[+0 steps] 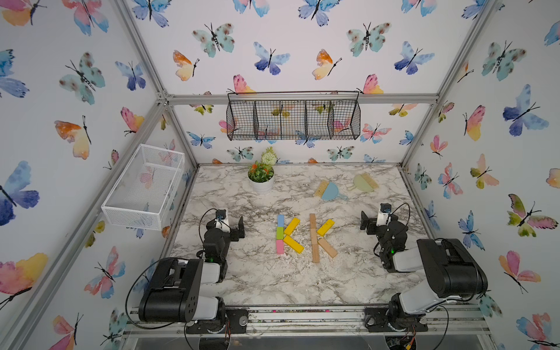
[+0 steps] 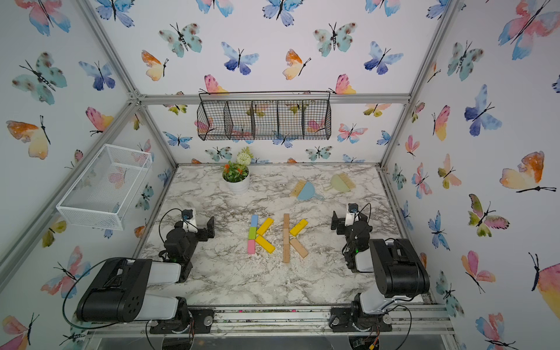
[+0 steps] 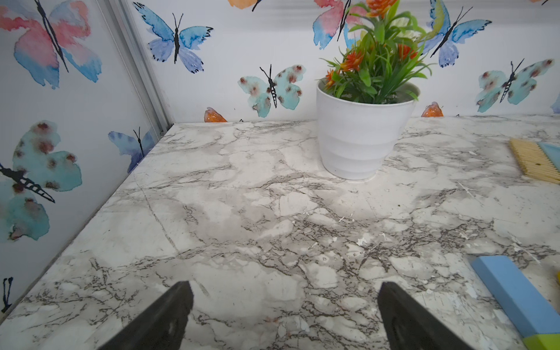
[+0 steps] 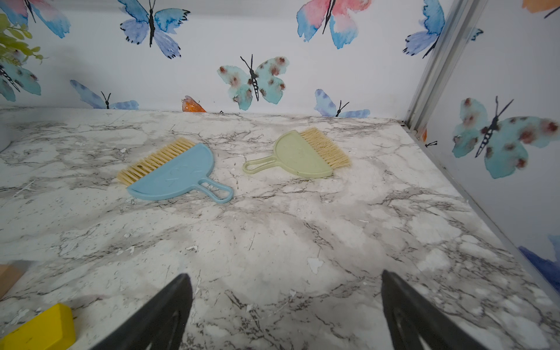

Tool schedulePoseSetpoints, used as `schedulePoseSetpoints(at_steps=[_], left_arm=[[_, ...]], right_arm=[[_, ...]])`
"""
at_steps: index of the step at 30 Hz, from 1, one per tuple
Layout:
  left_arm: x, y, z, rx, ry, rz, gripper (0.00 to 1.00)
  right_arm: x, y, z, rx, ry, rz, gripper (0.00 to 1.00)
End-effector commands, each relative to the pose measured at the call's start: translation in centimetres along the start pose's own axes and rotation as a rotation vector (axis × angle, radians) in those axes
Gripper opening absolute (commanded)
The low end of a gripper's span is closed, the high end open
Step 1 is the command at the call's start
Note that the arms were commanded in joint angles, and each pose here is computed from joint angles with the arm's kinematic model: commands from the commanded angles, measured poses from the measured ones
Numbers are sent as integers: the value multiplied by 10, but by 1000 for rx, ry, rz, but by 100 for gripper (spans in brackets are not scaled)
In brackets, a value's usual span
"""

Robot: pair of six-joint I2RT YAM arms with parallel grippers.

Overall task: Assemble the letter k with building blocks
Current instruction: Reset both arms

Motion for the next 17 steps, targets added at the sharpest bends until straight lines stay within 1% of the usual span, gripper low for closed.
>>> schedulePoseSetpoints(at_steps=[1, 17], left_arm=[[1, 2, 7, 7, -28, -5, 98], [1, 1, 8, 12, -34, -16, 98]], right_arm=[[2, 1, 2, -8, -4, 8, 98], [2, 1, 2, -9, -4, 8, 98]])
Point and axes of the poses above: each gripper's point midway between its finger pads, its own x axis out along the fingers, its own y axis along the line the jaws close on, z = x × y, the point moved 6 cm from there along -x, back along the fingers, and after that the axes turned 12 degrees about x, right-handed, at the moved point
